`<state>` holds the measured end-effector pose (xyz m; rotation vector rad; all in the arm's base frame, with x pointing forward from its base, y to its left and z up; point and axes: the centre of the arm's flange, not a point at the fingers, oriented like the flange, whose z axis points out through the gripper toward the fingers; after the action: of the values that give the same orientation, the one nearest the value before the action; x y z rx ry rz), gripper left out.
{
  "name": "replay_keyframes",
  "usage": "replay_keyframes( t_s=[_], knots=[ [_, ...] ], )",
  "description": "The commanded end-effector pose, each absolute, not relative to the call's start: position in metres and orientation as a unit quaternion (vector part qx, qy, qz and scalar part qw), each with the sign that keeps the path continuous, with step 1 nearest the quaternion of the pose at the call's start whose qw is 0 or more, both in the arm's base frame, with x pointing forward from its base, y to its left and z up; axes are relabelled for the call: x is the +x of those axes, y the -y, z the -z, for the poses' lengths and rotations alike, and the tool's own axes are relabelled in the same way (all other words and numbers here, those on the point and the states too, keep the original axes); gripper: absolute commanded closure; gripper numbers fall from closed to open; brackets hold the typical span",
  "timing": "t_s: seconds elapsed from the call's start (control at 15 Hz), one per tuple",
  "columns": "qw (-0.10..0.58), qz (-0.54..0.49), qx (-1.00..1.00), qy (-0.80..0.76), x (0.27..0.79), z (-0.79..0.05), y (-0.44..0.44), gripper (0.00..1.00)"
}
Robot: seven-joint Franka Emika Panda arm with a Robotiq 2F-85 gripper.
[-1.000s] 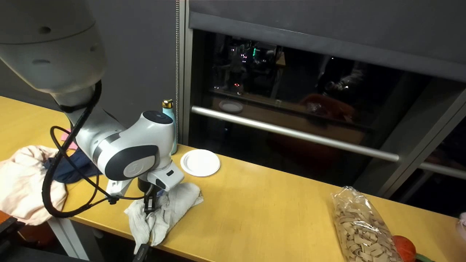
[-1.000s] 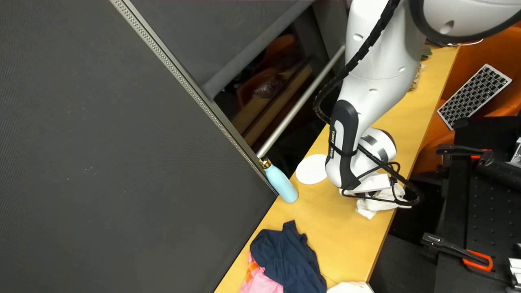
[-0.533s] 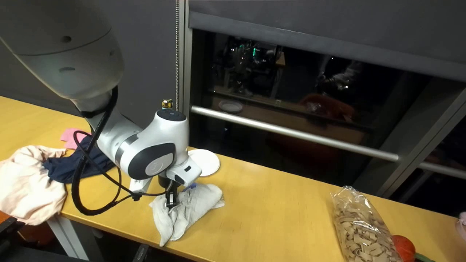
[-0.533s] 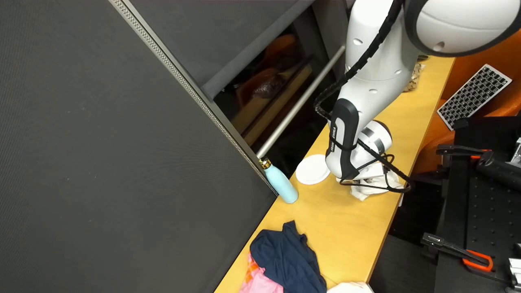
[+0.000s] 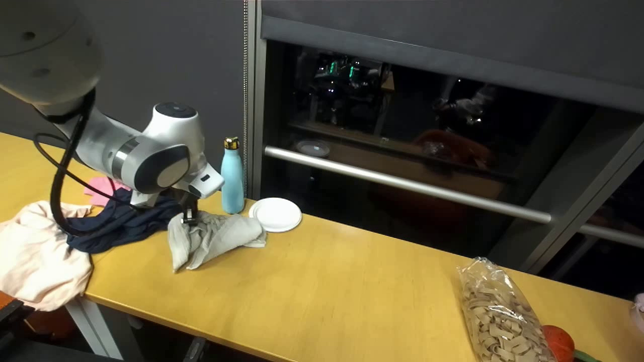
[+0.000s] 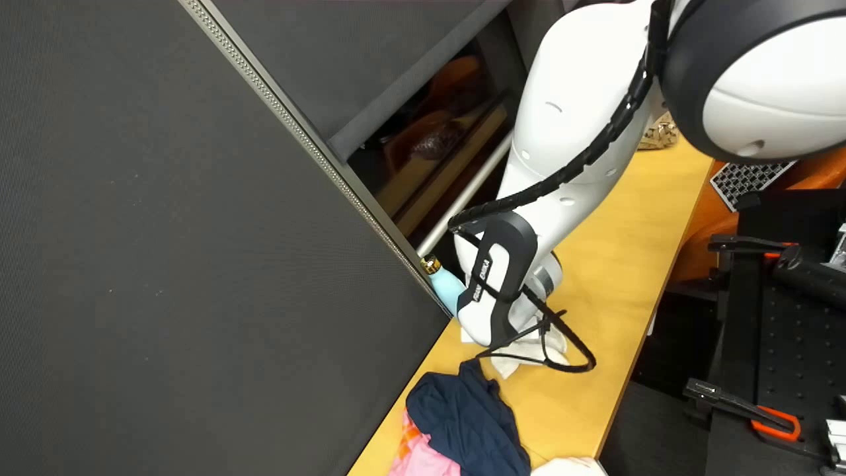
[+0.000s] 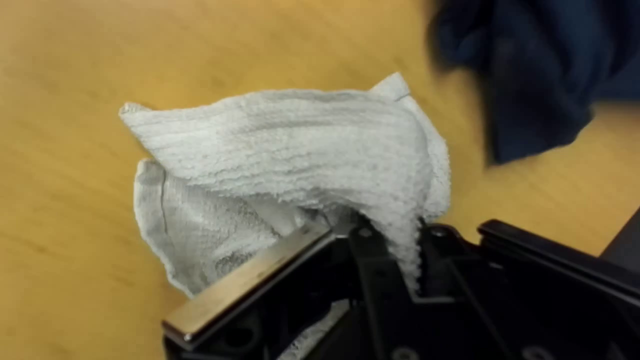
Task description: Move the white plate to the right and then use the white towel to wipe the table
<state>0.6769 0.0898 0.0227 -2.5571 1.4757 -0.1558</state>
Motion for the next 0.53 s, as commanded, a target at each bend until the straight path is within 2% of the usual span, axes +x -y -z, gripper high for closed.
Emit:
replay_keyframes(
  t_s=[0.0,0.2,0.47],
  knots=[
    [0.136,0.018,-0.863,-0.487,0.693,-0.022,-0.151,0.96],
    [0.185,-0.033,-0.865,-0.465,0.677,-0.045,-0.198,0.96],
    [0.218,-0.026,-0.875,-0.43,0.669,-0.104,-0.226,0.96]
  ],
)
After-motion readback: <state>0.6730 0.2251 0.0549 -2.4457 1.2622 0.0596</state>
